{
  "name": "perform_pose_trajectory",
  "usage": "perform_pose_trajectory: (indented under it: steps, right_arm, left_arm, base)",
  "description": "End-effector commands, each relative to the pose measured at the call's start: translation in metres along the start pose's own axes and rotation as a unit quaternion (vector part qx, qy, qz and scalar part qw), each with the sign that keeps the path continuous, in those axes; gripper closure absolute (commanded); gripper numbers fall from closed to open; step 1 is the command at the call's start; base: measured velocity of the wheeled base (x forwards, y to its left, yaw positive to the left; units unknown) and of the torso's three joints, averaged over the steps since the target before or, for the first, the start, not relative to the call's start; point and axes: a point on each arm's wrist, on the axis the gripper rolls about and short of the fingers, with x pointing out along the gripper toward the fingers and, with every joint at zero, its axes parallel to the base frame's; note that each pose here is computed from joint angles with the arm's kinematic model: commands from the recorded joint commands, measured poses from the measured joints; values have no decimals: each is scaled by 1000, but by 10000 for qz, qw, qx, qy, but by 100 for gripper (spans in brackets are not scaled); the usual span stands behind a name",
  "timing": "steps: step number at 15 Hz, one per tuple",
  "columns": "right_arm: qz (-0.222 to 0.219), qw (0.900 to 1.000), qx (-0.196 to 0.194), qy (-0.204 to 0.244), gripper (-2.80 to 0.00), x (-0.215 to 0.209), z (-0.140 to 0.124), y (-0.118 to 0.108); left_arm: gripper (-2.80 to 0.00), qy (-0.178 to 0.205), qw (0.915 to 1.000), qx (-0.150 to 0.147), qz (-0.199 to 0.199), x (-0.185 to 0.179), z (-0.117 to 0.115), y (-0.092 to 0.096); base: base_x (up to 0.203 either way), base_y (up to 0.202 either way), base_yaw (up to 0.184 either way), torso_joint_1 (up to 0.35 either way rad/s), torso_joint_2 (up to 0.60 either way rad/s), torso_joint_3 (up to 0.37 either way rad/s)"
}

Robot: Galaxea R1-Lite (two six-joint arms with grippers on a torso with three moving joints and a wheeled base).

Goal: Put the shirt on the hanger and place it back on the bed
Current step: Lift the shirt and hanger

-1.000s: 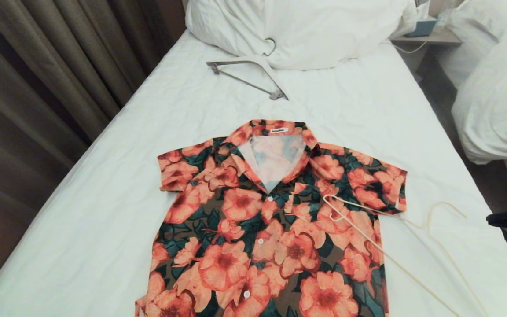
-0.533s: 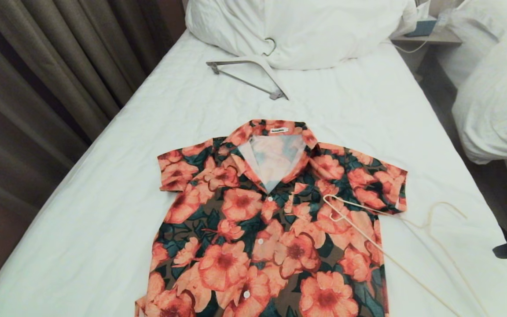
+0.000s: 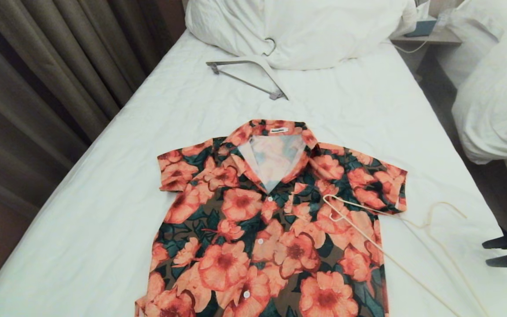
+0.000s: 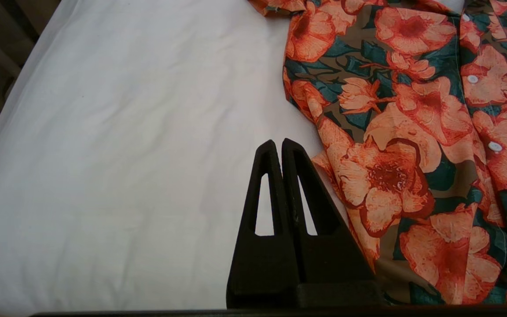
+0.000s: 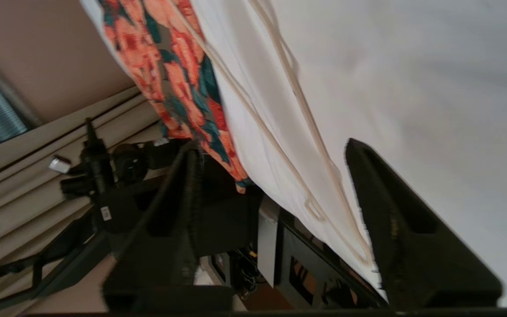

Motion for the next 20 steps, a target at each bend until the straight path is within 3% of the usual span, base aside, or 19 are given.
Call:
perform_pose_trajectory:
  steps: [1,4,10,13,18,20]
  right_arm:
    - [238,9996,132,99,-280,11,1,-12]
    - [622,9979,-120,117,-280,30,8,-26]
    - [1103,9879,-1074,193,-280,62,18,-7]
    - [1241,9793,-1509,534,-280,87,23,13]
    - [1313,9663,-2067,797,-280,121,29,23]
    - [1322,9660,-2068,811,-280,122,29,22]
  left_arm:
    - [0,1,10000,1,1,0,0,0]
    - [0,1,10000,1,1,0,0,0]
    - [0,1,10000,1,1,0,0,0]
    - [0,1,10000,1,1,0,0,0]
    - [0,1,10000,1,1,0,0,0]
    - [0,1,10000,1,1,0,0,0]
  base:
    - [0,0,0,0,0,0]
    - [0,0,0,0,0,0]
    - [0,0,0,0,0,0]
    - [0,0,0,0,0,0]
    - [0,0,0,0,0,0]
    - [0,0,0,0,0,0]
